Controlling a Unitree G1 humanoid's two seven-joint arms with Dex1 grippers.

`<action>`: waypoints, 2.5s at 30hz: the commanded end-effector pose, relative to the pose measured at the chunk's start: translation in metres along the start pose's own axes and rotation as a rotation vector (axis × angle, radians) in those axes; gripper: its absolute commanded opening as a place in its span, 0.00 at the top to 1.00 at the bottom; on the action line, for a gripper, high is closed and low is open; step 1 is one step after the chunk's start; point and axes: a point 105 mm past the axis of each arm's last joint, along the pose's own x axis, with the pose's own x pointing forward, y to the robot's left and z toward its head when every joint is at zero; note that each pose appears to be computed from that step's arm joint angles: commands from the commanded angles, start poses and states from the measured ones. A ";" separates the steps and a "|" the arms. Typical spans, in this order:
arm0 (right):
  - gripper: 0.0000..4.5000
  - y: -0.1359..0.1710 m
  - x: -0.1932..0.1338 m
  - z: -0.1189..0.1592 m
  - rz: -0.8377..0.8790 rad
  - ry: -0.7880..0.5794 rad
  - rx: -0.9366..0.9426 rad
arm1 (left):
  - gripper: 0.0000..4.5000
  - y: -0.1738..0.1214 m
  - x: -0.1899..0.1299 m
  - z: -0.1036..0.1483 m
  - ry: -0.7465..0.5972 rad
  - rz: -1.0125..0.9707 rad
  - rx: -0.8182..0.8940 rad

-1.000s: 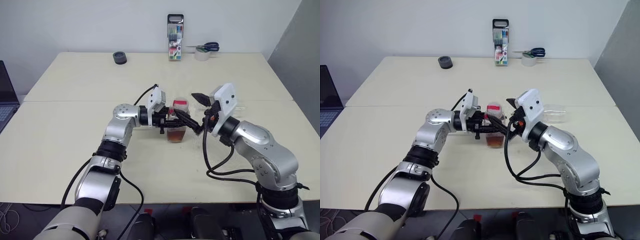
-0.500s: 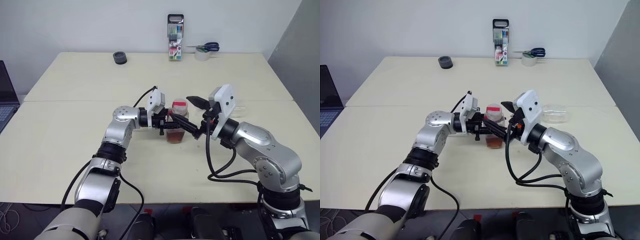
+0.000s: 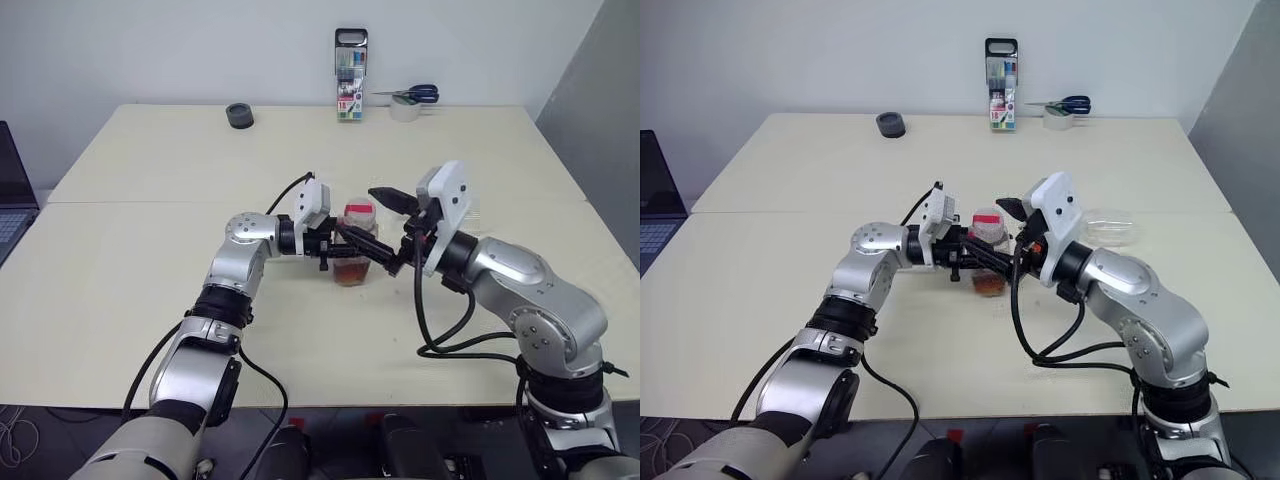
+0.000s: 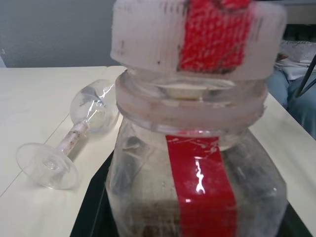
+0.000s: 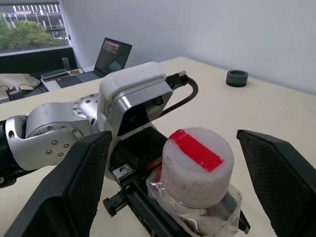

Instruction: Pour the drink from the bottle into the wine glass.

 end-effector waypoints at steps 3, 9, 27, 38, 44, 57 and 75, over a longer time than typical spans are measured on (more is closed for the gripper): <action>0.04 0.002 0.003 0.008 0.036 -0.010 -0.030 | 0.63 -0.002 0.003 0.015 -0.030 -0.016 0.074; 0.04 -0.001 0.007 0.004 0.033 0.008 -0.049 | 0.63 -0.003 0.004 0.015 -0.028 -0.021 0.079; 0.62 -0.007 0.005 0.016 -0.024 -0.028 -0.296 | 0.64 -0.005 0.002 0.010 -0.018 -0.020 0.073; 0.62 -0.068 -0.064 -0.008 -0.408 -0.023 -0.191 | 0.64 0.005 -0.018 0.011 -0.029 0.089 0.027; 0.62 -0.082 -0.111 -0.103 -0.633 0.198 -0.004 | 0.64 0.009 -0.029 0.017 -0.024 0.124 0.031; 0.00 -0.078 -0.151 -0.170 -0.724 0.449 0.124 | 0.64 0.034 -0.050 0.030 -0.029 0.291 0.070; 0.00 -0.009 -0.013 -0.033 -0.002 0.073 -0.012 | 0.64 0.095 -0.194 0.017 0.032 1.190 0.038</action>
